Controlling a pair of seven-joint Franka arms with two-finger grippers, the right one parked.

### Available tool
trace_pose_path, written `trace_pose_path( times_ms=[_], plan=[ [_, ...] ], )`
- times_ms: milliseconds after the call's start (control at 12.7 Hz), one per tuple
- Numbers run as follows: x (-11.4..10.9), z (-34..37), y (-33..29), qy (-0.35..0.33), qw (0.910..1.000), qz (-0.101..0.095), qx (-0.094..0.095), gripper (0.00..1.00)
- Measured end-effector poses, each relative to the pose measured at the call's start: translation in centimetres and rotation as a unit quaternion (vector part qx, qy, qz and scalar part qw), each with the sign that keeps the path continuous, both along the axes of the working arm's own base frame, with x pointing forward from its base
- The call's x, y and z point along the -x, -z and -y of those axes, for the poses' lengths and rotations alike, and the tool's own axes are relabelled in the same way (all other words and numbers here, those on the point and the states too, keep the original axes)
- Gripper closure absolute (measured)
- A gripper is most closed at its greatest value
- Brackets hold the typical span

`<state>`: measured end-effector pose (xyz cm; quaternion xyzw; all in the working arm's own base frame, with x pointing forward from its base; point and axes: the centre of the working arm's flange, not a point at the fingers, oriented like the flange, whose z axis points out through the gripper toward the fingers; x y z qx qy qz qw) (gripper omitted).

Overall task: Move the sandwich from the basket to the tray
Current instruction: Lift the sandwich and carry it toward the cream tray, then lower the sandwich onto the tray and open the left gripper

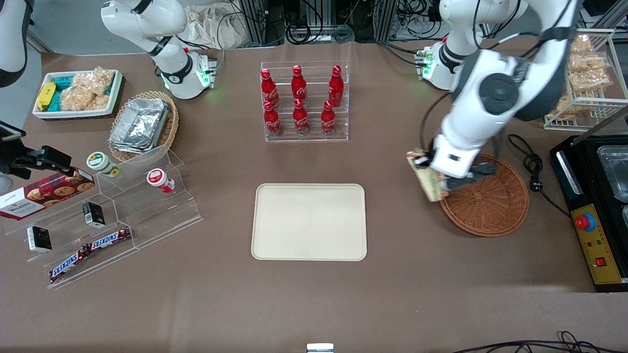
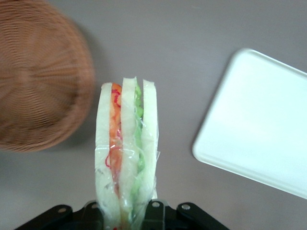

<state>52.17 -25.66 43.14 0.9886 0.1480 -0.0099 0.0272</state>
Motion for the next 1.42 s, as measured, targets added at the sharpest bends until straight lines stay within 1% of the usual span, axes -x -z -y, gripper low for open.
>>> trace_pose_path(
  times_ms=[79,237,395,553,632,711,789,868,1026,1184,1342,1421],
  plan=[
    [0.5,2.9,1.3,0.03,0.9994,0.012,0.007,0.8],
    [1.4,7.7,5.1,0.092,0.995,0.037,0.011,0.8],
    [2.0,11.0,9.9,0.134,0.9897,0.044,0.021,0.83],
    [1.8,12.0,14.3,0.172,0.9833,0.058,0.019,0.83],
    [1.3,12.2,16.1,0.184,0.9809,0.06,0.017,0.83],
    [0.8,12.6,17.6,0.192,0.9796,0.058,0.018,0.78],
    [0.3,13.2,18.6,0.195,0.9789,0.056,0.021,0.78],
    [-0.1,13.7,19.2,0.198,0.9783,0.055,0.024,0.73],
    [-0.7,14.3,19.3,0.196,0.9783,0.059,0.03,0.49],
    [-1.5,14.3,18.5,0.18,0.9808,0.067,0.033,0.27],
    [-2.6,14.0,16.6,0.153,0.984,0.084,0.035,0.05],
    [-3.4,13.3,14.8,0.138,0.9853,0.096,0.03,0.01]
  ],
)
